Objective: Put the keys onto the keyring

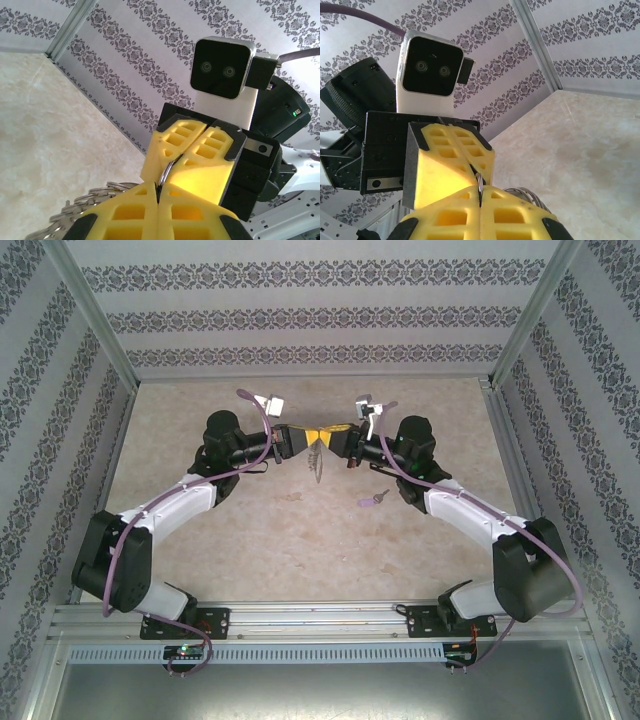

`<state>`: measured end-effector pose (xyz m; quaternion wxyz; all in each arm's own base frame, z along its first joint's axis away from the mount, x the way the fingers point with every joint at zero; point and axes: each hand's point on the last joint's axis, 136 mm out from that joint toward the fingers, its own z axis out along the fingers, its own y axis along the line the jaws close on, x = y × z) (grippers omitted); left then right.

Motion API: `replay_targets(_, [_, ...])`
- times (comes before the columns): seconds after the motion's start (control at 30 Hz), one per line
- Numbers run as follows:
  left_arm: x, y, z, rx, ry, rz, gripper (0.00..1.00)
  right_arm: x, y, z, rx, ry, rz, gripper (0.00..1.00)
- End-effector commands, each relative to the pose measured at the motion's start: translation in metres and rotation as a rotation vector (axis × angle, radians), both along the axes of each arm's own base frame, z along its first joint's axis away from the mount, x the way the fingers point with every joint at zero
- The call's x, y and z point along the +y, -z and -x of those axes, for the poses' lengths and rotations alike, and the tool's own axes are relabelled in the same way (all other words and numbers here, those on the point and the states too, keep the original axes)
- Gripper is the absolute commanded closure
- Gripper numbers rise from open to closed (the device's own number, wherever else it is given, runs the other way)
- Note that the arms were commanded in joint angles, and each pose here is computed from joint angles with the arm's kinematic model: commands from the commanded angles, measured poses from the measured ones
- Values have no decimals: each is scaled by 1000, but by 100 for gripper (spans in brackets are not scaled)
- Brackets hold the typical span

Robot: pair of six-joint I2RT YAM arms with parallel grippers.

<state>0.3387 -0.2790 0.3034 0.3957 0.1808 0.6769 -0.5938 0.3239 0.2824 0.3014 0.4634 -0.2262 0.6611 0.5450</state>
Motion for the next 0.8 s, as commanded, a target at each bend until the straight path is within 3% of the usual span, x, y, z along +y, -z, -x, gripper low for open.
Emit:
replay_targets(0.0, [-8, -21, 9, -83, 45, 30, 100, -10, -14, -9, -34, 38, -31, 71])
replay_targets(0.07, [-7, -22, 8, -89, 34, 16, 100, -25, -17, -14, -28, 89, -44, 54])
replay_targets(0.17, [-6, -22, 8, -103, 28, -9, 100, -47, -23, -16, -25, 150, -60, 47])
replay_targets(0.37, [-6, -19, 10, -158, 32, -81, 100, -69, -25, -10, -11, 194, -63, 45])
replay_targets(0.77, [-7, -24, 28, -338, 117, -159, 100, -51, -13, 8, -14, 20, -25, 46])
